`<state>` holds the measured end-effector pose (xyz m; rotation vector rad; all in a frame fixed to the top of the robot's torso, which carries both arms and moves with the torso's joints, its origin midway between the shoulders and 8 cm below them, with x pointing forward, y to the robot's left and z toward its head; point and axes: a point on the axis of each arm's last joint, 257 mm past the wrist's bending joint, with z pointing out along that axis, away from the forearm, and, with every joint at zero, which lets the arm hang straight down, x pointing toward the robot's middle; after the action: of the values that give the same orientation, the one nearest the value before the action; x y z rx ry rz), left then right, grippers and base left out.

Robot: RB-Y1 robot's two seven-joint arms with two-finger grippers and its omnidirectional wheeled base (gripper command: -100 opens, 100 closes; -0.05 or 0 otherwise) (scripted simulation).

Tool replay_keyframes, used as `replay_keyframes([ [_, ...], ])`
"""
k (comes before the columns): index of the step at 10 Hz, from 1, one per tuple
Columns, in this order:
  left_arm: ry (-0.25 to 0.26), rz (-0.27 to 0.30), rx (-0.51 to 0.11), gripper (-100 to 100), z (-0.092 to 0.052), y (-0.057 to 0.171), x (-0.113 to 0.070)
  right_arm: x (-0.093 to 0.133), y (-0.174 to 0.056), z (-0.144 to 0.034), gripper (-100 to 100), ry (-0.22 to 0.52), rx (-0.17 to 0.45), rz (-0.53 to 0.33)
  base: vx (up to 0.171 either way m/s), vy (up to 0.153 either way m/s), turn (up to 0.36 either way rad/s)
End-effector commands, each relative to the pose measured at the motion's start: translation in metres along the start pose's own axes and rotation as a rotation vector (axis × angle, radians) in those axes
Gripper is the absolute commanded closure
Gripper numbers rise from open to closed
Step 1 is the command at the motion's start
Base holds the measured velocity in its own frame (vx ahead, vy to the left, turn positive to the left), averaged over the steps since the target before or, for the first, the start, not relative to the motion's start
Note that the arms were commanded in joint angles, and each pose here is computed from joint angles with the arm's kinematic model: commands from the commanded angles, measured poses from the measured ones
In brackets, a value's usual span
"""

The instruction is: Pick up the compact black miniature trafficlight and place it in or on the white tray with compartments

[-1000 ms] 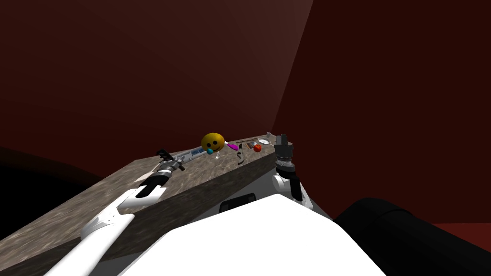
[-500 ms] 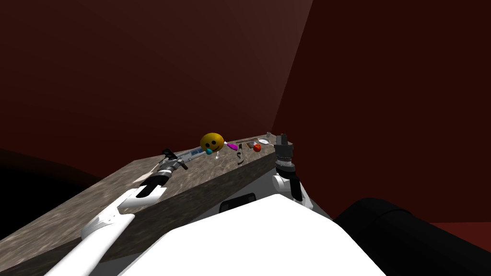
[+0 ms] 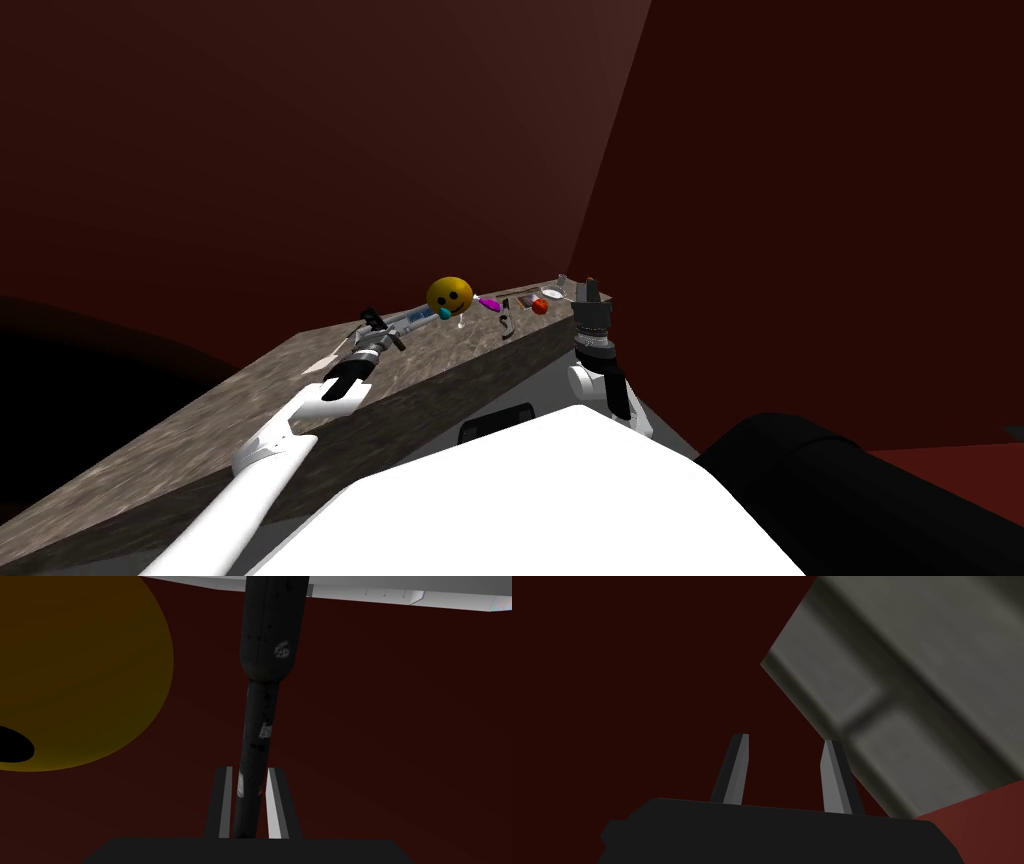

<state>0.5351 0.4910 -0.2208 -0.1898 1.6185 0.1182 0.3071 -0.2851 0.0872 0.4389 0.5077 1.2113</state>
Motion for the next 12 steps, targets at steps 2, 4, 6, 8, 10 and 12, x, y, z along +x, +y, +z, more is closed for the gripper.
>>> replay_keyframes([
  [2, 0.003, -0.006, -0.006, 100, -0.001, -0.027, 0.005, 0.0, 0.0, 0.0, 0, 0.0, 0.0, 0.0, -0.043, 0.09, 0.003],
  [4, -0.002, -0.01, -0.013, 100, -0.003, -0.047, 0.003, 0.0, 0.0, 0.0, 0, 0.0, 0.0, 0.0, -0.039, 0.104, -0.005],
  [6, -0.006, -0.001, -0.019, 100, -0.004, -0.056, 0.001, 0.0, 0.0, 0.0, 0, 0.0, 0.0, 0.0, -0.058, 0.106, -0.004],
  [8, -0.005, -0.005, -0.018, 0, -0.002, -0.055, 0.001, 0.0, 0.0, 0.0, 0, 0.0, 0.0, 0.0, -0.007, 0.015, 0.001],
  [10, -0.039, 0.039, -0.014, 100, 0.012, -0.052, -0.024, 0.0, 0.0, 0.0, 0, 0.0, 0.0, 0.0, 0.089, 0.022, -0.034],
  [12, -0.056, 0.071, -0.023, 100, 0.022, -0.042, -0.041, 0.0, 0.0, 0.0, 0, 0.0, 0.0, 0.0, 0.043, 0.097, -0.064],
])
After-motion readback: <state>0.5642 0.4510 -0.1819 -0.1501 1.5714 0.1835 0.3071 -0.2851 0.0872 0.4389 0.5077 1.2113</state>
